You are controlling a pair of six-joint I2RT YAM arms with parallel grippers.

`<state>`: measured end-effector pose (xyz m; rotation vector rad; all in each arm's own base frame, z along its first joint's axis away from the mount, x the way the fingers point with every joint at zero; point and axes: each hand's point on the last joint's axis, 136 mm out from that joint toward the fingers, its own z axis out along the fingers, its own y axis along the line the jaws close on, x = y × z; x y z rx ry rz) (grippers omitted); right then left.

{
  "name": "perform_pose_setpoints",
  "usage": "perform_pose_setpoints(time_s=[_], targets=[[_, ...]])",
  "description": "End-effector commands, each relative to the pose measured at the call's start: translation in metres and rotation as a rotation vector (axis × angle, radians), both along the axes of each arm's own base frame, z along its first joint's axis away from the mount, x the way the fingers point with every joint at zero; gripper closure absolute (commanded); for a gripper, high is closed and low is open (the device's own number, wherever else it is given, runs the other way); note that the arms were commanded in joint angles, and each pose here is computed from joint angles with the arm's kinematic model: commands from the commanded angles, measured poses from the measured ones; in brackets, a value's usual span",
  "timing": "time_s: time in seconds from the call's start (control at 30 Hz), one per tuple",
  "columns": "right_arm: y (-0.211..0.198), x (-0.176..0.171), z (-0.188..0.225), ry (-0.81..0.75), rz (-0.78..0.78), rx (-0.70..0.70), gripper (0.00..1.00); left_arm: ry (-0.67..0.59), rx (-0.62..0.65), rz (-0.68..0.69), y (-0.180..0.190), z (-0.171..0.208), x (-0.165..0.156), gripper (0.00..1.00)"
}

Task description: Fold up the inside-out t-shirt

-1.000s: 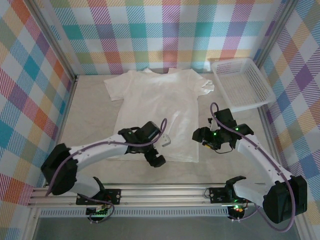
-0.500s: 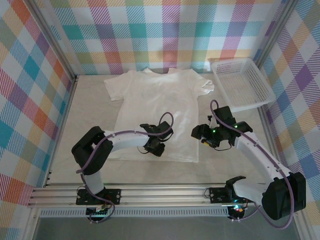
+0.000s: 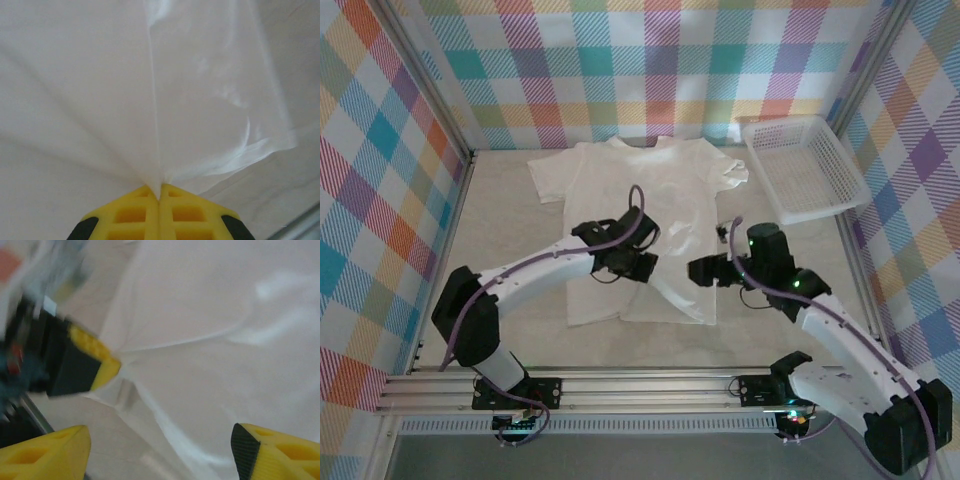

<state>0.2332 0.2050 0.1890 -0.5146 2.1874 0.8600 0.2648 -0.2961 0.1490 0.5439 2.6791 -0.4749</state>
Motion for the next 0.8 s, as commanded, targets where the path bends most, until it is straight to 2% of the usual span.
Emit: perform_pose_setpoints(time_s=[0.0, 0.23, 0.33, 0.37, 0.43, 0.5, 0.53, 0.6, 0.67, 0.73, 0.77], targets=[[0.026, 0.022, 0.015, -0.477, 0.173, -0.102, 0.22, 0.060, -0.076, 0.011, -0.002, 0.016, -0.004, 1.00], [0.081, 0.027, -0.026, -0.636, 0.296, -0.183, 0.17, 0.049, -0.203, 0.051, -0.007, 0.048, 0.002, 1.00], [0.075, 0.058, -0.045, -0.645, 0.116, -0.322, 0.22, 0.039, -0.248, 0.072, -0.003, 0.062, 0.004, 1.00], [0.067, 0.069, -0.047, -0.637, 0.035, -0.358, 0.32, 0.033, -0.265, 0.079, 0.000, 0.066, 0.005, 1.00], [0.052, 0.081, -0.042, -0.654, -0.075, -0.398, 0.62, 0.031, -0.309, 0.095, 0.004, 0.071, 0.005, 1.00], [0.047, 0.077, -0.024, -0.675, -0.082, -0.366, 0.93, 0.015, -0.317, 0.106, 0.012, 0.071, 0.006, 1.00], [0.048, 0.071, -0.017, -0.652, -0.050, -0.333, 1.00, -0.002, -0.296, 0.100, 0.017, 0.066, 0.005, 0.97], [0.047, 0.061, -0.007, -0.553, 0.021, -0.248, 1.00, -0.046, -0.266, 0.046, 0.021, 0.055, 0.004, 0.82], [0.044, 0.053, 0.002, -0.445, 0.041, -0.166, 1.00, -0.091, -0.284, -0.088, 0.011, 0.039, -0.006, 0.53], [0.045, 0.046, 0.013, -0.415, 0.067, -0.104, 1.00, -0.163, -0.319, -0.271, -0.007, 0.025, -0.025, 0.26], [0.045, 0.044, 0.019, -0.412, 0.071, -0.085, 1.00, -0.234, -0.328, -0.350, -0.017, 0.024, -0.030, 0.16]])
